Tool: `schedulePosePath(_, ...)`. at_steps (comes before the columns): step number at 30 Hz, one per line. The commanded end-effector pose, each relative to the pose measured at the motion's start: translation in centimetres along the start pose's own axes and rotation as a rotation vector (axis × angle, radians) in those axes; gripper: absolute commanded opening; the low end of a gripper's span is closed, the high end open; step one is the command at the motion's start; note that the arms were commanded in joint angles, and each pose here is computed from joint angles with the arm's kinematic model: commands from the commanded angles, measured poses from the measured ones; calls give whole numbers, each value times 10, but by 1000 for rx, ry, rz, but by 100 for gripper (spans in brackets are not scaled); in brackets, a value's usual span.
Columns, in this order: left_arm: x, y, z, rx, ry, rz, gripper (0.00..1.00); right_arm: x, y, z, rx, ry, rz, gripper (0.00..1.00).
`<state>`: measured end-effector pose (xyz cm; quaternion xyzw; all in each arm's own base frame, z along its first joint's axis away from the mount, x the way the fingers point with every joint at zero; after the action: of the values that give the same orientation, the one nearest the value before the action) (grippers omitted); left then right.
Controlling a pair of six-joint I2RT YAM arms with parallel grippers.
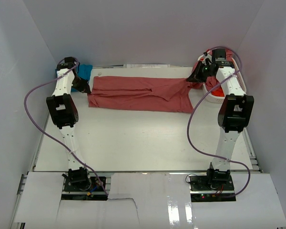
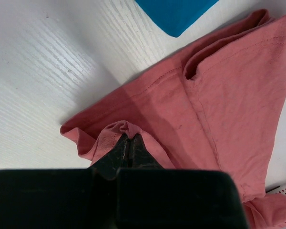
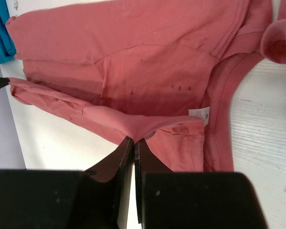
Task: Fold and stack the t-shirts
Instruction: Fold the other side of the tshirt into a rectangle
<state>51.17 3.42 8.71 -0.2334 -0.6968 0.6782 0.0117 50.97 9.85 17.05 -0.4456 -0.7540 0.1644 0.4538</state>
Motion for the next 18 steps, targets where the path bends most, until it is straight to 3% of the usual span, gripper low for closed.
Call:
schedulePosePath(1, -17, -16, -11, -31, -8, 71, 0, -5, 0, -13, -51, -20, -9, 8)
schedulePosePath(18, -33, -7, -11, -18, -26, 147, 0, -18, 18, -16, -81, 6, -29, 8)
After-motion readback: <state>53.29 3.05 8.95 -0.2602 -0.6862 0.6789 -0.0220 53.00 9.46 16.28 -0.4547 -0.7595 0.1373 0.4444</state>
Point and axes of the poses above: each gripper's point midway between its finger pads, its own y axis out along the fingers, its own x axis along the line the jaws close on, z = x × y, the point moved 1 cm from there along -y, back along the fingers, and after that the axes turned 9 degrees about -y, right-handed, at the moved point
